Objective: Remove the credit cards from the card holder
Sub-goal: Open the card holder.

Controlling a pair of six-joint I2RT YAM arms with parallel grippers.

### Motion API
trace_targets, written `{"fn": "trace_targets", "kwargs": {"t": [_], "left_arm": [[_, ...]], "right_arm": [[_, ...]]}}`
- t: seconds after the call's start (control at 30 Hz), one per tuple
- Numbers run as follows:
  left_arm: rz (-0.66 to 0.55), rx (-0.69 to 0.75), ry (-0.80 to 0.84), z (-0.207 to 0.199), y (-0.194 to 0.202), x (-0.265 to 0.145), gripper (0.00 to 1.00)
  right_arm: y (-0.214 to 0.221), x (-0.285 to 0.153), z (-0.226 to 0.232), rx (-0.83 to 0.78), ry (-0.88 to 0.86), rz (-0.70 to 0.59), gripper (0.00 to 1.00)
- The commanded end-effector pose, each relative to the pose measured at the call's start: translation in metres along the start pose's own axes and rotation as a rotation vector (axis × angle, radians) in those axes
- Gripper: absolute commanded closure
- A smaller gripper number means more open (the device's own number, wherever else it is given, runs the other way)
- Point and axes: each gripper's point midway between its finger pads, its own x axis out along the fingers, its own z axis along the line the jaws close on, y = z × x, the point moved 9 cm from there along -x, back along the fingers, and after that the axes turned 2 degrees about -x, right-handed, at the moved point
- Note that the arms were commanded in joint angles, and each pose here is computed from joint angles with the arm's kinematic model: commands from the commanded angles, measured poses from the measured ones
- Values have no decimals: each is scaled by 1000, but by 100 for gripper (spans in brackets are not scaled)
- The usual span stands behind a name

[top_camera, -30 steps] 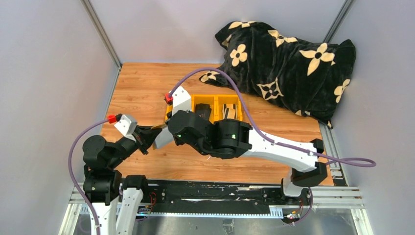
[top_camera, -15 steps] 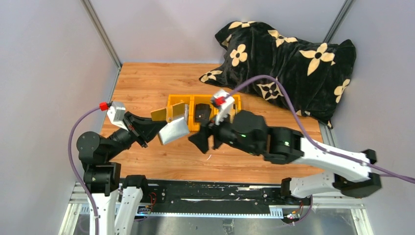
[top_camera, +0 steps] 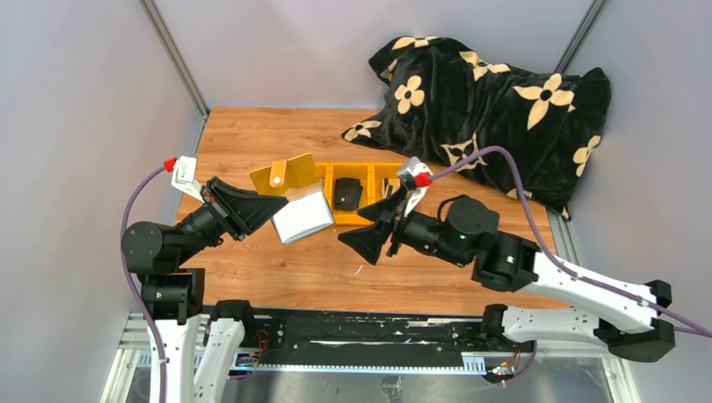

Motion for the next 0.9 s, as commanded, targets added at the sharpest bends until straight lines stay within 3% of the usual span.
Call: {"fn": "trace_targets", "kwargs": {"t": [0.0,0.23,0.53,0.87], "left_arm": [[4,-41,56,-22,-6,-2,100],[20,-65,42,-27,-6,-4,100],[24,-41,43,-27,-5,-5,100],[34,-29,65,-34,-5,-7,100]], "right_arm": [[-3,28,5,43,-160,7,23],[2,51,4,93,-180,27,23],[8,51,2,140,-268,46,24],[1,53,-6,190,-196,9,25]]}}
